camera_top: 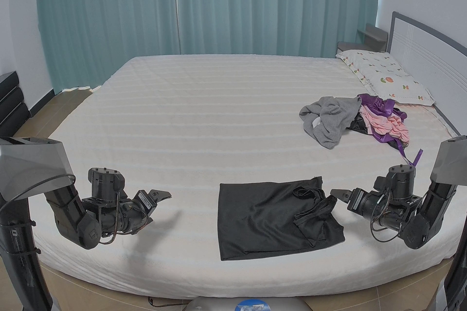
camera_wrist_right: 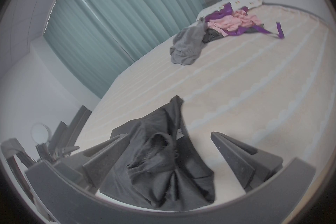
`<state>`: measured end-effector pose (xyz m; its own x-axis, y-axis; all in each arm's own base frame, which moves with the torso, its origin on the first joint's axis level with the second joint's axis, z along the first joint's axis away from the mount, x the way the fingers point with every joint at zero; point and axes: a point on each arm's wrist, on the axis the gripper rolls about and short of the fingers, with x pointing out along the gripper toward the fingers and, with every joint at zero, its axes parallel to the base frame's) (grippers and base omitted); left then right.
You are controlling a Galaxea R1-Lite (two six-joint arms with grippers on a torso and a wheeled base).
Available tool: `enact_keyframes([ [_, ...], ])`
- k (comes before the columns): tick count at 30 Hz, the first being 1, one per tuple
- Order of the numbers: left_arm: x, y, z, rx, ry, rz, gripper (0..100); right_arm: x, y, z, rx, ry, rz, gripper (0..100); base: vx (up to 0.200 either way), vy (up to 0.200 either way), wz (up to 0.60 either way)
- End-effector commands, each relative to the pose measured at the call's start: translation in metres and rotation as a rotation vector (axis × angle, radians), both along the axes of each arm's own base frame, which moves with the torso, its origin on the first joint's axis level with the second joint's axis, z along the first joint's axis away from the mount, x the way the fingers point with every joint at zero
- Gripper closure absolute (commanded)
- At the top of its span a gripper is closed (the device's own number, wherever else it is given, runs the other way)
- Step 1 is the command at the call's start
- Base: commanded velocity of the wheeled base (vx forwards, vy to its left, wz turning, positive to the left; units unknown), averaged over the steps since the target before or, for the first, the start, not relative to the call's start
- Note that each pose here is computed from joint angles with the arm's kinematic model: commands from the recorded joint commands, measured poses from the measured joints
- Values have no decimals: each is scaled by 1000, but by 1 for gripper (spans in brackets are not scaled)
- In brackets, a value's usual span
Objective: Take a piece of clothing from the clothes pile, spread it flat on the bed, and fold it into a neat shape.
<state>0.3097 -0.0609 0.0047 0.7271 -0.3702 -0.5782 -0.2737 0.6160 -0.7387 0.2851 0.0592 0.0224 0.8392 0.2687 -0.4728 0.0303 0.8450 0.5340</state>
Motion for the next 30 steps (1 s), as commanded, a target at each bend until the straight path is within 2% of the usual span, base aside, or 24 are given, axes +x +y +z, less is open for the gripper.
enact_keyframes([
  [1,0,0,-1,1,2,0,0,-14,29,11,-88,-43,35,0,0,0,0],
  [2,0,0,-1,1,2,0,0,-14,30,11,-92,-45,35,0,0,0,0],
  [3,0,0,-1,1,2,0,0,-18,36,10,-141,-51,31,0,0,0,0],
  [4,0,0,-1,1,2,0,0,-18,36,10,-141,-51,31,0,0,0,0],
  [5,0,0,-1,3,1,0,0,-22,42,8,-189,-54,34,0,0,0,0],
  [8,0,0,-1,3,1,0,0,-27,52,8,-220,-53,44,0,0,0,0],
  [14,0,0,-1,3,1,0,0,-36,63,3,-248,12,93,0,0,0,0],
  [22,0,-1,-1,5,2,-1,0,-39,72,-8,-264,50,133,0,0,0,0],
  [30,0,-1,-1,7,3,-2,0,-26,87,-22,-300,75,134,0,0,0,0],
])
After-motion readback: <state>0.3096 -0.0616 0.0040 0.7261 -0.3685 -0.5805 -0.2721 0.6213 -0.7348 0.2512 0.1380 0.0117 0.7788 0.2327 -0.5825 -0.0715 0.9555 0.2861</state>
